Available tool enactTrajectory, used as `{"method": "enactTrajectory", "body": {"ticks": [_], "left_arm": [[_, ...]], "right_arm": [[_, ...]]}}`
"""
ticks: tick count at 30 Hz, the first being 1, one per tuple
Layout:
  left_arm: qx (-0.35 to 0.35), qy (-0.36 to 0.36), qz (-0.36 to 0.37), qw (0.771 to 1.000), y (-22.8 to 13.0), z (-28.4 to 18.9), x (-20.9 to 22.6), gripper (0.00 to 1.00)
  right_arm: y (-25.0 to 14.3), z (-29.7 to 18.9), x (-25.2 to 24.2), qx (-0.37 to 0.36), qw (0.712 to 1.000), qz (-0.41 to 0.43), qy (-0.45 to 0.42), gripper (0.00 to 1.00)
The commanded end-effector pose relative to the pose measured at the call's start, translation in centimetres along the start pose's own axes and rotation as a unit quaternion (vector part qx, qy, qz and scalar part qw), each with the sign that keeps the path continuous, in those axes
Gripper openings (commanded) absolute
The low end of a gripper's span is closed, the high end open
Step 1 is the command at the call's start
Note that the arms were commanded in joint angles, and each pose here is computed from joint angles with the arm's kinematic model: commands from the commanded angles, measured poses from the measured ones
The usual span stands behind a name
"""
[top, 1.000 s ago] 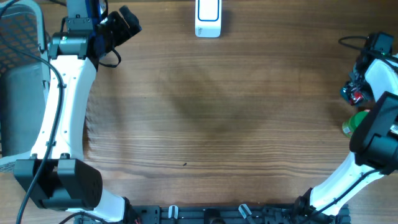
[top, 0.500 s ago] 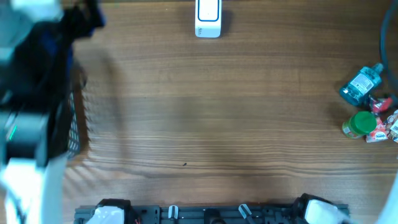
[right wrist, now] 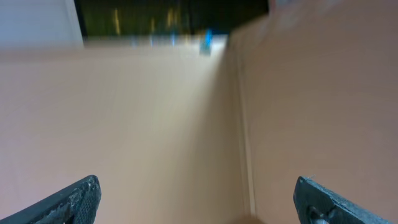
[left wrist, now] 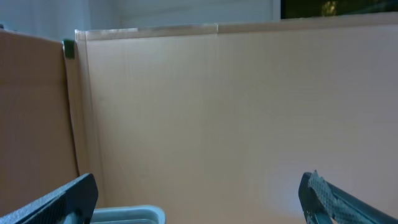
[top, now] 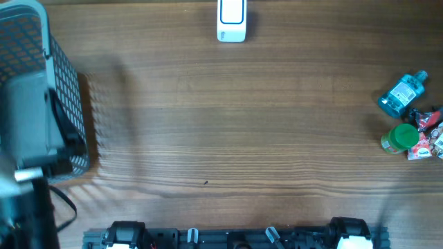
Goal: Scan the item barcode
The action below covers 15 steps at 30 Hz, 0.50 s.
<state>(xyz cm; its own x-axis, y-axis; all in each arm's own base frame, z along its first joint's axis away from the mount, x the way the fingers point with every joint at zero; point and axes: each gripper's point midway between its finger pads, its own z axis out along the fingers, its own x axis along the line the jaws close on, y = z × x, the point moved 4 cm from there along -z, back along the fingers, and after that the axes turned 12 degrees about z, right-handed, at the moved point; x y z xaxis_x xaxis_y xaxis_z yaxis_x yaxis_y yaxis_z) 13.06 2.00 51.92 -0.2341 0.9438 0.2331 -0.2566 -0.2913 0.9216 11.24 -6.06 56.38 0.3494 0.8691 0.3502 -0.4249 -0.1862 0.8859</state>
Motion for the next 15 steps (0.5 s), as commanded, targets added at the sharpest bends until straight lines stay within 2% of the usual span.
{"method": "enactTrajectory", "body": {"ticks": [1, 4, 7, 12, 15], "left_arm": [[0.013, -0.020, 0.014, 1.000, -3.7, -0.5, -1.5, 1.00], [0.002, -0.055, 0.011, 0.998, -4.4, -1.4, -2.6, 1.00], [-0.008, -0.071, -0.030, 0.997, -4.0, -1.9, -2.9, 1.00], [-0.015, -0.064, -0.040, 0.997, -3.7, -1.8, -2.6, 1.00], [-0.026, -0.030, -0.033, 0.999, -3.2, -1.8, -1.6, 1.00]], "right_arm": [[0.6, -4.2, -2.3, -0.030, 0.999, 0.027, -0.015, 1.00], [1.3, -7.1, -3.8, -0.057, 0.998, 0.032, -0.024, 1.00], [1.9, -9.5, -4.5, -0.076, 0.996, 0.042, -0.015, 1.00], [1.9, -14.2, -6.5, -0.118, 0.991, 0.063, -0.004, 1.00], [0.8, -16.7, -7.3, -0.132, 0.988, 0.076, 0.021, 1.00]]}}
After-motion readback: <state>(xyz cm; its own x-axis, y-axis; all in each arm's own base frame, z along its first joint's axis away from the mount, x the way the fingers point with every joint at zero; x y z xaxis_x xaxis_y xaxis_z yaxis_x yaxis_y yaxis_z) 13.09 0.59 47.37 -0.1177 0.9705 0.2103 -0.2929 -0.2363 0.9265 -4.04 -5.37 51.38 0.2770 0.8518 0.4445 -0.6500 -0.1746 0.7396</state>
